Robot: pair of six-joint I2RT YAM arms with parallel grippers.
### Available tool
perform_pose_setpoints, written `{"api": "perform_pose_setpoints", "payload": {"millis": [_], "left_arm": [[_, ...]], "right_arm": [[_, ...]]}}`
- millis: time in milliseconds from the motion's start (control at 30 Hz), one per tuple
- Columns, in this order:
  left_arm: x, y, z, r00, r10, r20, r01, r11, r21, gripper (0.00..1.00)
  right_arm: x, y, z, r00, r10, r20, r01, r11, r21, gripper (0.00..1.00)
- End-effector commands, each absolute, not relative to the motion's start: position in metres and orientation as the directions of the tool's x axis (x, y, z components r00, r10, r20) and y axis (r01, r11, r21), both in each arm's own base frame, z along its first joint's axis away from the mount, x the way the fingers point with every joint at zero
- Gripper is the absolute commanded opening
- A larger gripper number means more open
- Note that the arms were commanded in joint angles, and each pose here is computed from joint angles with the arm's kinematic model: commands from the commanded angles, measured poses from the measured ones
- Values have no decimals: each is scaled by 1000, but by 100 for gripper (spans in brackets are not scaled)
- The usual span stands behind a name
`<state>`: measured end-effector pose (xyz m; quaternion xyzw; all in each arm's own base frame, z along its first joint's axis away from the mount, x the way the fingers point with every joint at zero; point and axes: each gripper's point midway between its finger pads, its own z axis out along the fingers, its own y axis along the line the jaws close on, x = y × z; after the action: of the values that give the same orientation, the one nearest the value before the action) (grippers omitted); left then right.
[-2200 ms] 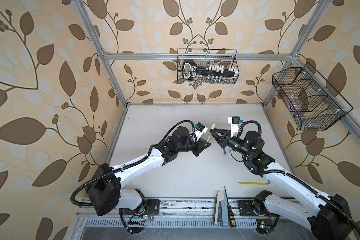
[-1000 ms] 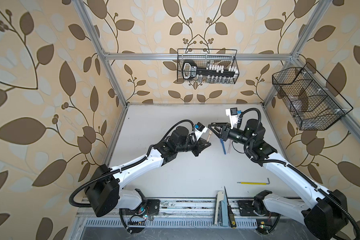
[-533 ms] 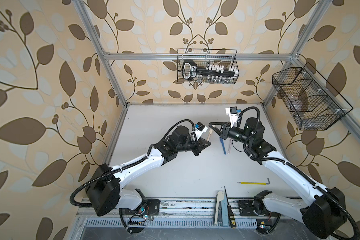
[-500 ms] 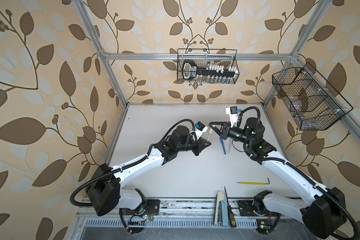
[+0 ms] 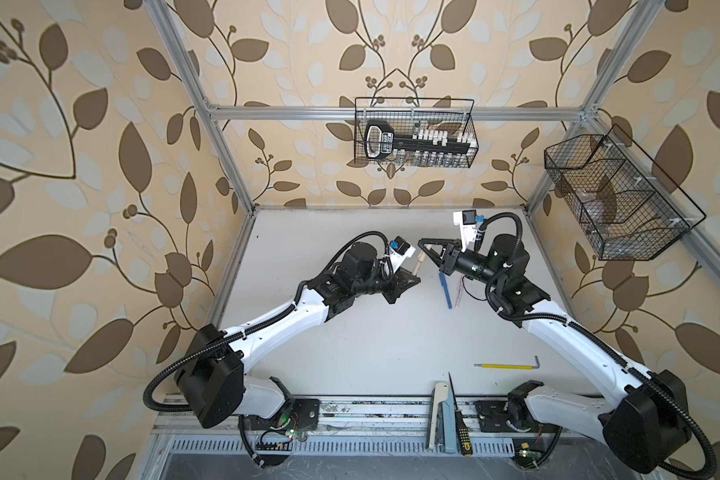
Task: Insert the pens into the pen caps
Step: 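Lower the capped beige pen and open the left gripper while the right gripper draws back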
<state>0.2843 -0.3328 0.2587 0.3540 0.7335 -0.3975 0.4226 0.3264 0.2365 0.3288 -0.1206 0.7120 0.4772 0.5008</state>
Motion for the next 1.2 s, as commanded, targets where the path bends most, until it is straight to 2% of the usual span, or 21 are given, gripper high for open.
{"api": "perform_pose_setpoints", "payload": {"millis": [0, 200, 467, 600, 700, 800, 867, 933, 1033, 1167], "left_arm": [[334, -296, 423, -3, -169, -986, 850, 518, -92, 0], [353, -261, 469, 70, -324, -943, 848, 517, -114, 0], [363, -251, 500, 119, -375, -919, 854, 512, -99, 0], [378, -250, 490, 94, -370, -924, 851, 512, -118, 0], [377, -267, 468, -4, -291, -957, 884, 447, -140, 0], [377, -288, 399, -186, -142, -972, 864, 448, -230, 0], [369, -291, 348, -289, -62, -955, 821, 498, -280, 20], [356, -286, 312, -378, -41, -925, 780, 524, -342, 33], [337, -271, 277, -466, -26, -884, 723, 564, -398, 50], [324, -240, 254, -524, -18, -851, 611, 689, -390, 64]], "right_arm": [[284, 261, 235, -735, 106, -670, -552, 482, 681, 0], [269, 273, 202, -791, 68, -608, -508, 481, 714, 0], [240, 292, 152, -863, -33, -504, -454, 489, 745, 0], [235, 290, 142, -876, -43, -480, -434, 502, 748, 0], [254, 281, 163, -853, -5, -522, -449, 517, 729, 0], [284, 270, 200, -795, 43, -605, -495, 531, 688, 0], [305, 262, 219, -760, 56, -648, -512, 562, 649, 0], [325, 253, 233, -735, 65, -675, -518, 588, 621, 0], [352, 238, 242, -725, 98, -682, -495, 613, 615, 0], [370, 232, 224, -766, 66, -640, -459, 640, 616, 0]]}}
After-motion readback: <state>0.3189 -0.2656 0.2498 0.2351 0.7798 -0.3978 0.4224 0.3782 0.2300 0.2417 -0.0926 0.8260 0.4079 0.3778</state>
